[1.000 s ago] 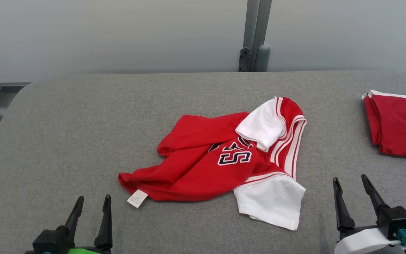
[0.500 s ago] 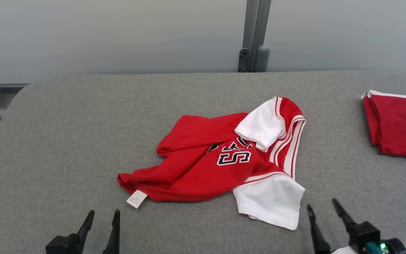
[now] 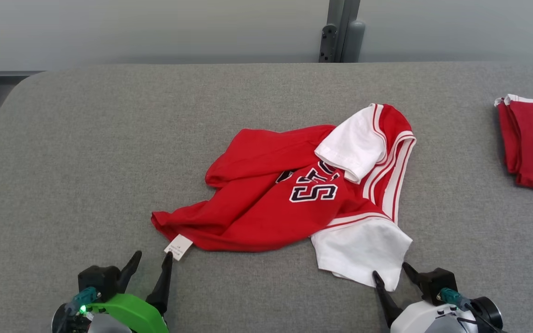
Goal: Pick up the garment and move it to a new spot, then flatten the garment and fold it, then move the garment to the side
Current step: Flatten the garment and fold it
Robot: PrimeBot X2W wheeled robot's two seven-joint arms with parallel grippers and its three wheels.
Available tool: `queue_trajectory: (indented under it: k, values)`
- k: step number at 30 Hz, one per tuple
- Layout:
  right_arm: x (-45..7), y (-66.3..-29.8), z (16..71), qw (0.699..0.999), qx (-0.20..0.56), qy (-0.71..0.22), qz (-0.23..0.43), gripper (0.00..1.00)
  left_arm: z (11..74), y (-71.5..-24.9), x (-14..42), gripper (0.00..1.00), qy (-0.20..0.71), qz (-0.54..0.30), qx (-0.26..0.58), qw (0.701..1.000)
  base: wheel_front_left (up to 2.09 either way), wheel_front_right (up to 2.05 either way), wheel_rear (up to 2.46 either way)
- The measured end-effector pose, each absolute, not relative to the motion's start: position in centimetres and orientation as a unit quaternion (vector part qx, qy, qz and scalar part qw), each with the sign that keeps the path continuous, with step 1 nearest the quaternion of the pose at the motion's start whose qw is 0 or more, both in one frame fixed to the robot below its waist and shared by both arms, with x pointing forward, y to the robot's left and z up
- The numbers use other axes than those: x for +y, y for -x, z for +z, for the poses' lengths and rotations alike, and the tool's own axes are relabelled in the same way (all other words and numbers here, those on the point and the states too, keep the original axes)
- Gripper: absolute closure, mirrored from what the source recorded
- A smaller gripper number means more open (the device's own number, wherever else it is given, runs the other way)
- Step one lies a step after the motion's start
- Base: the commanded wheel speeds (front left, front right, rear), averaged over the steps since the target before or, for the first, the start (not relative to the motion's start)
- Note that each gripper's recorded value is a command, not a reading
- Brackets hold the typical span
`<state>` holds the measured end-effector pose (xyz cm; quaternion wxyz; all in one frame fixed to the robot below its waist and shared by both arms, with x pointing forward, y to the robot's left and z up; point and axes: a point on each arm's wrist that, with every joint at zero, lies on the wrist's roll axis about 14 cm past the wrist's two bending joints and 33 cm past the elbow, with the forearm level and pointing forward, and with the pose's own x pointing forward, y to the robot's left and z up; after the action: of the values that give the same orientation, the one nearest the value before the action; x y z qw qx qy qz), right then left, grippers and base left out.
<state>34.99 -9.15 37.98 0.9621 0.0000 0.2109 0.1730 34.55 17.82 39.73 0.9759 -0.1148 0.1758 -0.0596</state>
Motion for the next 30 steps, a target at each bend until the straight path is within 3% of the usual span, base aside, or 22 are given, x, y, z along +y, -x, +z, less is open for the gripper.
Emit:
queue_trajectory:
  k: [23,24,25,26,27,28,30]
  values:
    - [-7.4,-36.9,36.1,0.953,0.23,-0.013,0.196,0.0,37.3,-38.5,17.0,0.0,0.13,-0.07,0.22,0.964,0.0,0.0,0.0]
    - [-7.2,-36.9,36.0,0.952,0.233,-0.014,0.199,0.0,37.0,-38.4,16.9,0.11,0.129,-0.072,0.227,0.963,0.0,0.0,0.0]
    - [-7.0,-36.9,35.8,0.95,0.237,-0.016,0.202,0.0,36.7,-38.4,16.9,0.75,0.127,-0.073,0.231,0.962,0.0,0.0,0.0]
    - [-6.8,-36.8,35.6,0.948,0.244,-0.021,0.204,0.25,36.4,-38.3,16.9,1.0,0.126,-0.073,0.238,0.96,0.0,0.0,0.0]
    - [-6.7,-36.8,35.6,0.947,0.246,-0.02,0.207,0.77,36.3,-38.3,16.7,1.0,0.127,-0.076,0.24,0.959,0.0,0.0,0.0]
    - [-6.6,-36.9,35.6,0.946,0.247,-0.027,0.206,1.0,36.2,-38.3,16.6,1.0,0.13,-0.077,0.242,0.958,0.0,0.0,0.0]
    - [-6.2,-37.0,35.9,0.945,0.246,-0.046,0.209,1.0,36.4,-38.4,16.5,1.0,0.136,-0.078,0.236,0.959,0.0,0.0,0.0]
